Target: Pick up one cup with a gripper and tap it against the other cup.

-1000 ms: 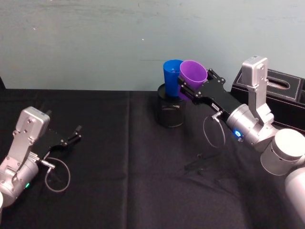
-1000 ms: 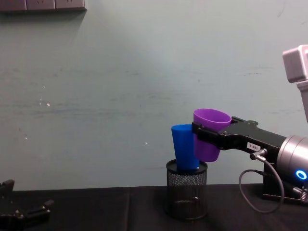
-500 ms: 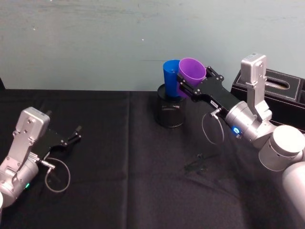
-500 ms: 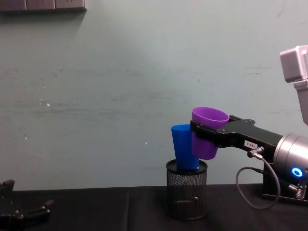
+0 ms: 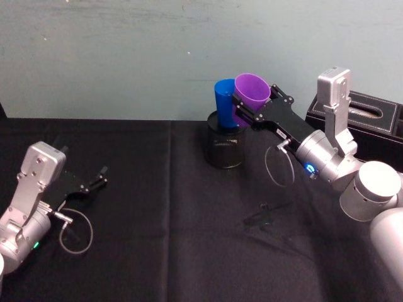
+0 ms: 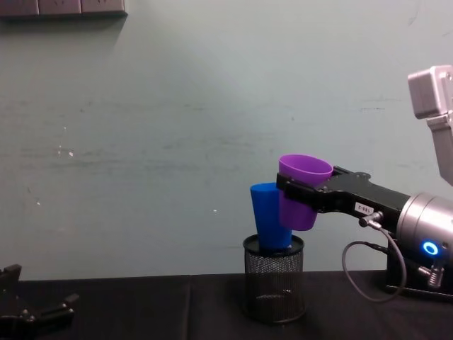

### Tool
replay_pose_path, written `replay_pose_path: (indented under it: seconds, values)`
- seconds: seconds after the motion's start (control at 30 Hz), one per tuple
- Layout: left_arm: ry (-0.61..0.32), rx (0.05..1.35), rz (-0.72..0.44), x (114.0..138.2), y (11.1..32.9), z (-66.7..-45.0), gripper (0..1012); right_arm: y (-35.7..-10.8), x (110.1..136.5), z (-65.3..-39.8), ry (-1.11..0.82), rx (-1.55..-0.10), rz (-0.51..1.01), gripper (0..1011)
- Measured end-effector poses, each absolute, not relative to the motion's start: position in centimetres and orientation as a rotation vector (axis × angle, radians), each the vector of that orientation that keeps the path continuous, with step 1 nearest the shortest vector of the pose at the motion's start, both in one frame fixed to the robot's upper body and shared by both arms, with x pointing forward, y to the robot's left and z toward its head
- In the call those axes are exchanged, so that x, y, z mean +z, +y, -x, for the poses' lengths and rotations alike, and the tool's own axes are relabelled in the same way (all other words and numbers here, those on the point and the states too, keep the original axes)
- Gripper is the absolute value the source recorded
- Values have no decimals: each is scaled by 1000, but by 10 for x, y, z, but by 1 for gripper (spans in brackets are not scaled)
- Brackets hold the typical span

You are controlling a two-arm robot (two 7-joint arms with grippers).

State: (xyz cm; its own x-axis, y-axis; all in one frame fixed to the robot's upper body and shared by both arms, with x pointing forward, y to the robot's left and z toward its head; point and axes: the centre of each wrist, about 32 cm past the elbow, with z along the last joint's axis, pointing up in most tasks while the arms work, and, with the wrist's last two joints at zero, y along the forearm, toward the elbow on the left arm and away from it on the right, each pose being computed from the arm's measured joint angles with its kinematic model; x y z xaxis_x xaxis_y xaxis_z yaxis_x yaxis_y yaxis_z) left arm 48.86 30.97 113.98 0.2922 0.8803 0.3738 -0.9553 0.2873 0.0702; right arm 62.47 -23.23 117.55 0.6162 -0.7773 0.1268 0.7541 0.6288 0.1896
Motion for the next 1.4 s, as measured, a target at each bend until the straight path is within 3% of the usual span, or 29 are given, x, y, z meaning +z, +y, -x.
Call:
replay_pose_path:
  seconds: [0.93, 1.4]
  values:
    - [-285, 1248, -304, 1140, 310, -489, 1011, -233, 1177, -633, -200, -876, -117, 732]
    - [-285, 1248, -304, 1140, 310, -489, 1011, -241, 1176, -622, -193, -889, -100, 732]
